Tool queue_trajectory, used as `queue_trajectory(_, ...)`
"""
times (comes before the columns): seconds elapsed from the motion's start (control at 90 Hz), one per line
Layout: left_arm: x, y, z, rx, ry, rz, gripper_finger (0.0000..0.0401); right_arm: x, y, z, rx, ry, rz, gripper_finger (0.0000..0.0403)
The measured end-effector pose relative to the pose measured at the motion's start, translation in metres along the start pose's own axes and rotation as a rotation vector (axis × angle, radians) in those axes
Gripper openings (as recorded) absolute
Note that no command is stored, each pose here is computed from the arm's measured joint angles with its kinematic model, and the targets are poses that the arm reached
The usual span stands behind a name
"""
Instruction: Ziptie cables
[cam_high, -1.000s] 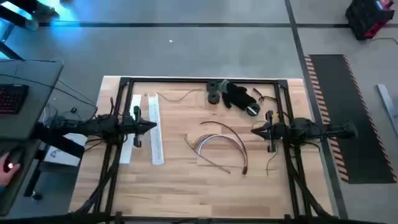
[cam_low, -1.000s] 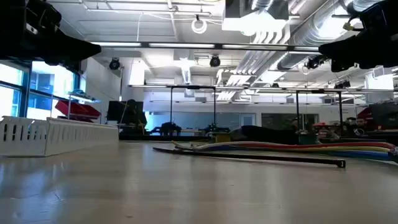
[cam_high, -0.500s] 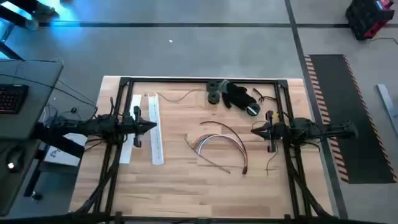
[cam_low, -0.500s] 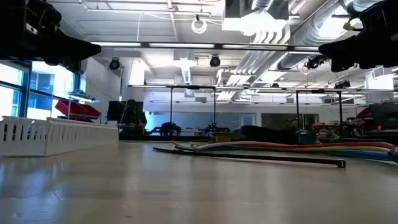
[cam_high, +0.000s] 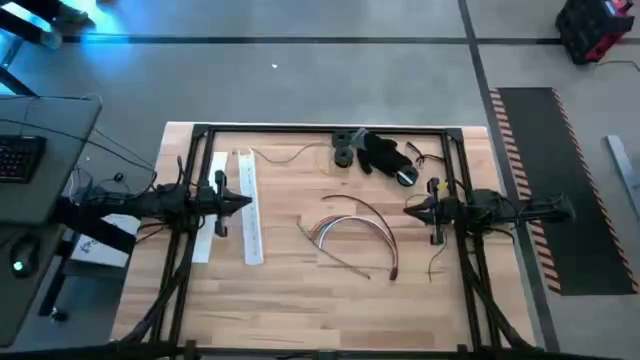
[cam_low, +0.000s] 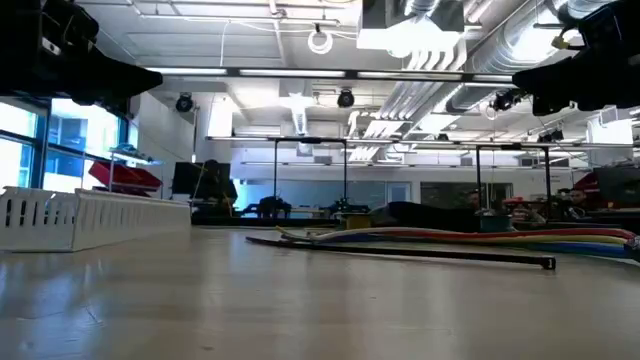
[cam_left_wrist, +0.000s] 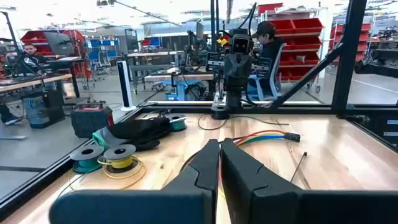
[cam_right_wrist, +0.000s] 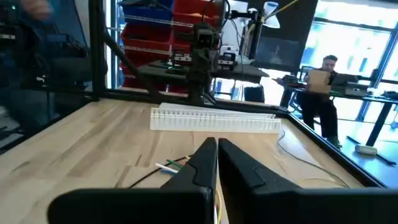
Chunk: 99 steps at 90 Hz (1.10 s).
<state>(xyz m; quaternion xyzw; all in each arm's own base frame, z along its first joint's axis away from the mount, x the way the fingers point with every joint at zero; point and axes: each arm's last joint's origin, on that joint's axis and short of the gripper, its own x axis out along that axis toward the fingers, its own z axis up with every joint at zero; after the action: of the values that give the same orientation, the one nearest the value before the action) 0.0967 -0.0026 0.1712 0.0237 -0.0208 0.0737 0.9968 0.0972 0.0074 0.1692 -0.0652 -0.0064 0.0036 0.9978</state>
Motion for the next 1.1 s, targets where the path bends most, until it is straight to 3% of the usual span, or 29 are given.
queue_trajectory(0.633, 0.0, 0.0, 0.0001, 0.001, -0.001, 0.0, 0.0, 0.0, 0.0, 0.0001, 0.0, 0.0, 0.0, 0.0)
queue_trajectory(0.844, 0.0, 0.0006, 0.0023, 0.128, -0.025, 0.014, 0.0, 0.0, 0.0, 0.0, 0.0, 0.0, 0.0, 0.0)
queue_trajectory(1.1, 0.0, 0.0005, 0.0026, 0.027, -0.028, 0.011, 0.0, 0.0, 0.0, 0.0001, 0.0, 0.0, 0.0, 0.0)
